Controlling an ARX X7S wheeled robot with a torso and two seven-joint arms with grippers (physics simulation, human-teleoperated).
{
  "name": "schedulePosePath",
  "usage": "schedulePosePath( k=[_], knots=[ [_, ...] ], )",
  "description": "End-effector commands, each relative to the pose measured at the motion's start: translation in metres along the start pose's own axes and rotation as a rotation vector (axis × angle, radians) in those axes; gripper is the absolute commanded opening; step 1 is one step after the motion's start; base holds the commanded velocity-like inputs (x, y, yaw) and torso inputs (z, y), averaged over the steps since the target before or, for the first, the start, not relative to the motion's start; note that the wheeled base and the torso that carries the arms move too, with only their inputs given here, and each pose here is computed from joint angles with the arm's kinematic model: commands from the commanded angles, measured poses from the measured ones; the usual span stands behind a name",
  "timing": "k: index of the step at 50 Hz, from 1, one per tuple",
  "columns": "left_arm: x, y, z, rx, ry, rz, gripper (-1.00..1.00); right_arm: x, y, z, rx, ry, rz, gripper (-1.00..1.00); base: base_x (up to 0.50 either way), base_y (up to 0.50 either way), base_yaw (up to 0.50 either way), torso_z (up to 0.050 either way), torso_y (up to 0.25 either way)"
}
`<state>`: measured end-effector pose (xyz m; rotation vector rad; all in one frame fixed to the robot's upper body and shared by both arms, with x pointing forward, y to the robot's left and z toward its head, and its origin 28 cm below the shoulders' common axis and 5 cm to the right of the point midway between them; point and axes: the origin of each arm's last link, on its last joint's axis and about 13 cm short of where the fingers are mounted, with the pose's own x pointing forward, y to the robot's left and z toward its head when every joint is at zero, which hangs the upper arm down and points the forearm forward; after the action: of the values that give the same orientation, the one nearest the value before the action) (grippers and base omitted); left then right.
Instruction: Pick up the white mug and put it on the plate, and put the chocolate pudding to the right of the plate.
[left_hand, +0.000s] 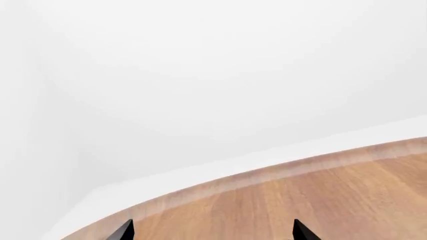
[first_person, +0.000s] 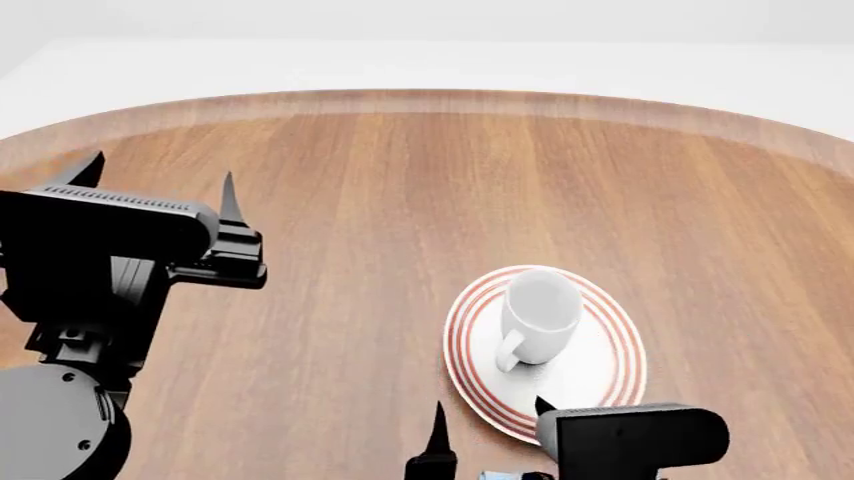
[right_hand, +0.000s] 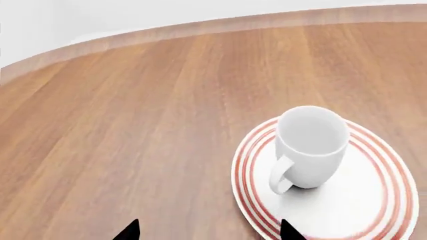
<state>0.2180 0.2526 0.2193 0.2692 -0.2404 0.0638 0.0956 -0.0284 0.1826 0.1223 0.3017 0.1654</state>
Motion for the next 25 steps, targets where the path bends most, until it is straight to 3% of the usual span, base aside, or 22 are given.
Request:
schedulePosePath(
  k=[1,25],
  knots=[
    [0.001,-0.004,0.003,-0.012,-0.024,-0.027,1.0,-0.001,-0.001,-0.005,0.046,0.043,-0.058,1.0,0.0,0.0,0.0,0.0,0.0],
    [0.002,-0.005,-0.003,-0.027,-0.003,-0.026,1.0,-0.003,0.002,-0.019,0.056,0.178,-0.061,1.0,0.0,0.0,0.0,0.0,0.0]
  ],
)
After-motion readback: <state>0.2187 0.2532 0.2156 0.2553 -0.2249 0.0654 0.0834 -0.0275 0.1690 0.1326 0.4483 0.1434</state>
